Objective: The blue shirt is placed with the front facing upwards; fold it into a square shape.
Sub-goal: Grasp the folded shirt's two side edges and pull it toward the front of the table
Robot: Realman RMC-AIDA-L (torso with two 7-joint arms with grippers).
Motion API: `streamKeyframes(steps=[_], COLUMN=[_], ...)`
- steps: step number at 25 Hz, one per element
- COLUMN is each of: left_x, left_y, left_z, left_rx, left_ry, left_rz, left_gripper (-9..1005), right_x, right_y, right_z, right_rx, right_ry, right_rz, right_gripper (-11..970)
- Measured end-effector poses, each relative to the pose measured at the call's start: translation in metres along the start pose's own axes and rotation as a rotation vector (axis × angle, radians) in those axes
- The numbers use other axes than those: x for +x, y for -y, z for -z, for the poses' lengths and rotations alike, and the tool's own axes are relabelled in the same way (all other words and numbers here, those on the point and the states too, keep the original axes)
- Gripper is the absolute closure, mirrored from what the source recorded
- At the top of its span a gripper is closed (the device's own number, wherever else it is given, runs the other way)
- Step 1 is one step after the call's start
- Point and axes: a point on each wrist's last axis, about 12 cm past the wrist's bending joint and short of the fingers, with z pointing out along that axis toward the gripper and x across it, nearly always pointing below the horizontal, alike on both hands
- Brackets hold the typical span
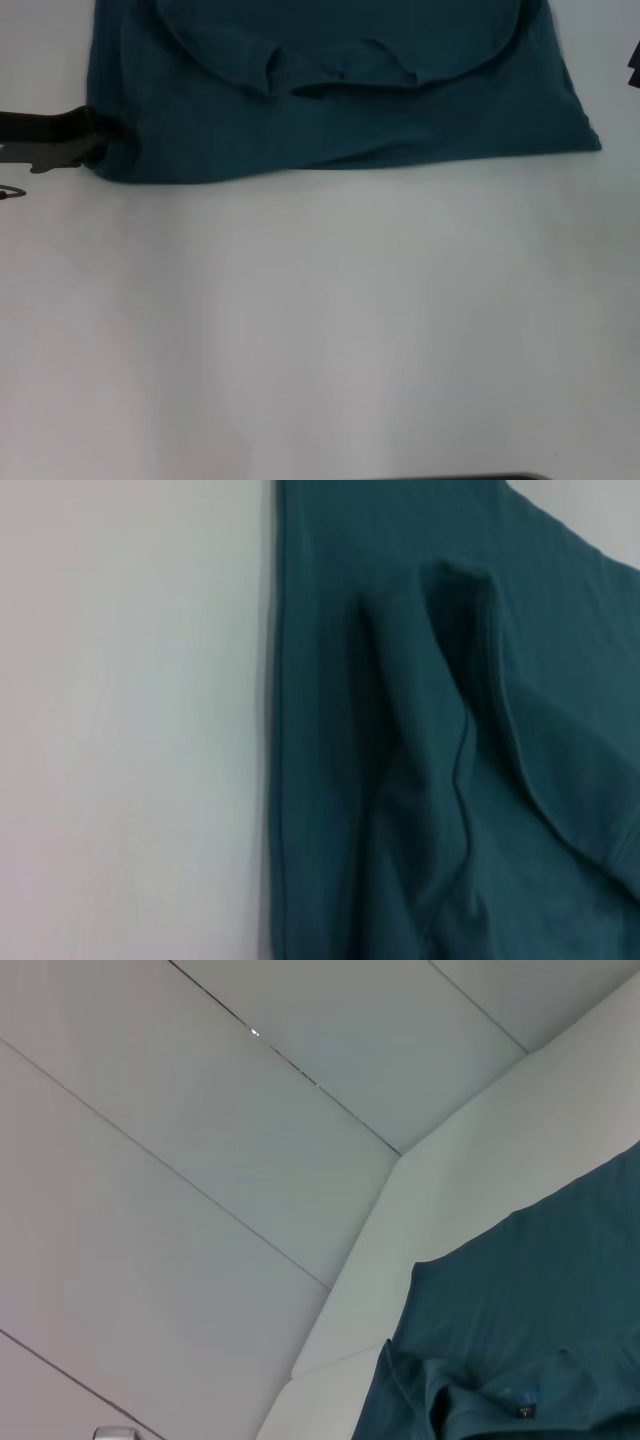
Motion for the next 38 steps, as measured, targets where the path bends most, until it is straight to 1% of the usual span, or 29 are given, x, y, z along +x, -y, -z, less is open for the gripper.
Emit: streamKeyframes(steps=[5, 10, 18, 23, 27, 29, 31, 35, 38], left_x=[0.0, 0.002, 0.002, 0.001, -0.004, -0.008, -0.01, -0.01, -0.01], left_y=[0.001, -0.001, 0.0, 0.001, 0.001, 0.0, -0.001, -0.002, -0.002], left_z=[-0.002, -0.003, -0.002, 0.005, 0.018, 0.025, 0.029, 0.03, 0.029], left_rx=[-0.014, -0.032, -0.03, 0.011, 0.093, 0.13, 0.146, 0.146, 0.139], left_ry=[-0.01, -0.02, -0.019, -0.024, -0.025, -0.017, -0.011, -0.012, -0.015], left_rz=[-0.011, -0.013, -0.01, 0.017, 0.056, 0.069, 0.076, 0.078, 0.071], left_gripper=[450, 689, 915, 965, 974, 974, 974, 973, 974], right_x=[0.0, 0.0, 0.0, -0.001, -0.006, -0.011, -0.018, -0.036, -0.05], right_y=[0.0, 0.0, 0.0, 0.001, 0.006, 0.009, 0.012, 0.013, 0.014], right_z=[0.001, 0.001, 0.002, 0.005, 0.01, 0.013, 0.017, 0.021, 0.018], right_rx=[-0.003, -0.003, -0.001, 0.019, 0.075, 0.115, 0.154, 0.223, 0.293], right_ry=[0.003, 0.003, 0.0, -0.03, -0.087, -0.115, -0.131, -0.17, -0.215], right_rz=[0.0, 0.0, 0.001, 0.005, 0.016, 0.026, 0.034, 0.037, 0.026], right_gripper=[104, 104, 104, 104, 104, 104, 104, 104, 104])
